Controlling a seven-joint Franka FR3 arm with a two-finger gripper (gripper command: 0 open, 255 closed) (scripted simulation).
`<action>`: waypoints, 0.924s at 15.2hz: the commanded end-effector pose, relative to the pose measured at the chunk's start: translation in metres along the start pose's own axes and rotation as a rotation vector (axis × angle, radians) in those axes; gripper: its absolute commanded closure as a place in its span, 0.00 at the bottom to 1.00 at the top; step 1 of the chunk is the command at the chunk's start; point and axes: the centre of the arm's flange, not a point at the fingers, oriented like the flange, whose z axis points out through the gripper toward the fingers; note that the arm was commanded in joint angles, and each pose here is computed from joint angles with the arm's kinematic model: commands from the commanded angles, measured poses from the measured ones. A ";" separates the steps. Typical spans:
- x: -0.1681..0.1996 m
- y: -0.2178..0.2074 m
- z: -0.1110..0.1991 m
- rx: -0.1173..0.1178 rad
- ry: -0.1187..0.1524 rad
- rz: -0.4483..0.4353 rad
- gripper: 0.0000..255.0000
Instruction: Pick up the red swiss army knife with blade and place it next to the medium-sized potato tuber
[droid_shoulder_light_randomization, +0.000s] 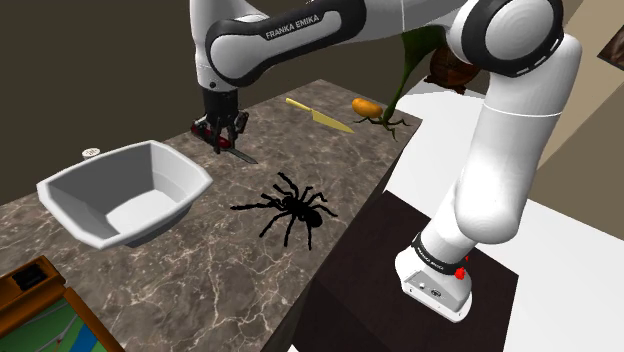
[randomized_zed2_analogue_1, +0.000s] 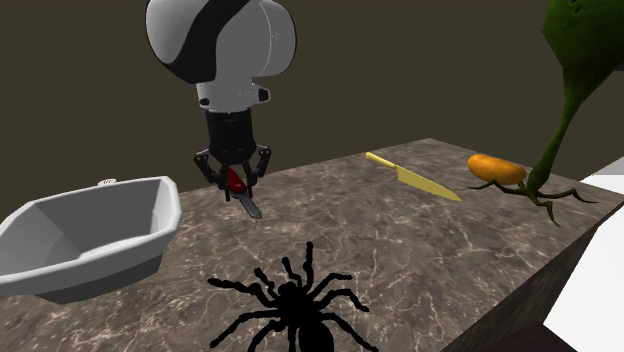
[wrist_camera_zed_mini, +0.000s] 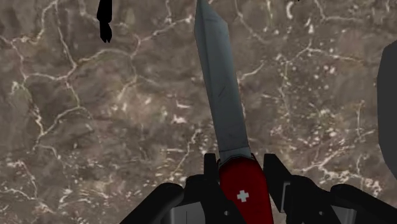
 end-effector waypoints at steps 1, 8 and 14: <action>-0.001 0.000 -0.010 0.000 0.000 0.000 1.00; -0.001 0.000 -0.047 0.000 0.000 0.000 1.00; -0.006 0.026 -0.065 0.000 0.000 0.000 1.00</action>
